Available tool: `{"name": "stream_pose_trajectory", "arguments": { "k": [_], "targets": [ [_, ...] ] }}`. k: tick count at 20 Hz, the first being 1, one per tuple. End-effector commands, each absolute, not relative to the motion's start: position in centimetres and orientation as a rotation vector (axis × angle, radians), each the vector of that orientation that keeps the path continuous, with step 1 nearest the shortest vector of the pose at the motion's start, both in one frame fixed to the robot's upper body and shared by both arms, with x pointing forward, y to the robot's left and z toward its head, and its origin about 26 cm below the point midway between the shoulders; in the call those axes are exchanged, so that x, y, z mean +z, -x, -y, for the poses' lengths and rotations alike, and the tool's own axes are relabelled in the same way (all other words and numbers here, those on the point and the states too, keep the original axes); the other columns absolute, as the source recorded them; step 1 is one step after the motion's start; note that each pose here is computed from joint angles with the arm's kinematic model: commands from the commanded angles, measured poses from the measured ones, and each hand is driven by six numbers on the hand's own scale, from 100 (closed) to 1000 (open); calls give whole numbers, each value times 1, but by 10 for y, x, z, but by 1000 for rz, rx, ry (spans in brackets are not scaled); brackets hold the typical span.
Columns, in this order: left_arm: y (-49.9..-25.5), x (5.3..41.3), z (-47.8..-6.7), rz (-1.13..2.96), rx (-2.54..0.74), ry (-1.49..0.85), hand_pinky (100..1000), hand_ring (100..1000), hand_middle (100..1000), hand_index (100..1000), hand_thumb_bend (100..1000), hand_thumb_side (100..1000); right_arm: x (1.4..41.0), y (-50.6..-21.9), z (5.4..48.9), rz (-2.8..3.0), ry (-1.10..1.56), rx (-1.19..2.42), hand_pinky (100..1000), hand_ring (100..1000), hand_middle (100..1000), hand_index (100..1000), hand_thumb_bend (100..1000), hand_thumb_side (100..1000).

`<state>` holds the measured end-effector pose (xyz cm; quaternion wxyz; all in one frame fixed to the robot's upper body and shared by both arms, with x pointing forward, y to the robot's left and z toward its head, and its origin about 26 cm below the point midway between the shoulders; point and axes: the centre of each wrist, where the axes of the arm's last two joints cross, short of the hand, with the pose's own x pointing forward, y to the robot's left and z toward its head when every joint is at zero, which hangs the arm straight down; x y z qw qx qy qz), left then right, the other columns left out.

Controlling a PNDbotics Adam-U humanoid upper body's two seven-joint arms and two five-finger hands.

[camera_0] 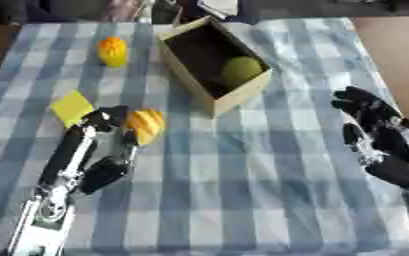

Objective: Pick up objects on the table and place them in the box.

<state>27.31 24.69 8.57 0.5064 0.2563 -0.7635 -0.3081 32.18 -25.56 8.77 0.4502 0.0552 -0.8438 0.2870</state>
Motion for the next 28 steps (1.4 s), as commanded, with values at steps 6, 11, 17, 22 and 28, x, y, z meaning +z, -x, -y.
{"name": "stream_pose_trajectory", "arguments": {
  "k": [6,11,17,22,28],
  "targets": [
    [-273,95,-248,1868,-747,-703,745,741,727,882,259,679,94,-323,258,2101,-121,728,1000,906,890,954,100,388],
    [-272,99,-250,1854,-786,-778,748,746,730,887,308,684,94,-323,258,2100,-122,732,1000,907,890,955,100,388],
    [-271,102,-251,1854,-782,-810,745,743,729,886,264,652,94,-323,257,2101,-124,733,1000,907,891,955,100,388],
    [-264,113,-265,1832,-818,-896,745,737,730,886,210,584,94,-323,259,2096,-118,736,1000,907,891,955,100,389],
    [-256,114,-286,1743,-1035,-981,774,760,771,902,216,443,92,-322,261,2077,-109,756,1000,907,891,955,100,387]
  ]
}}
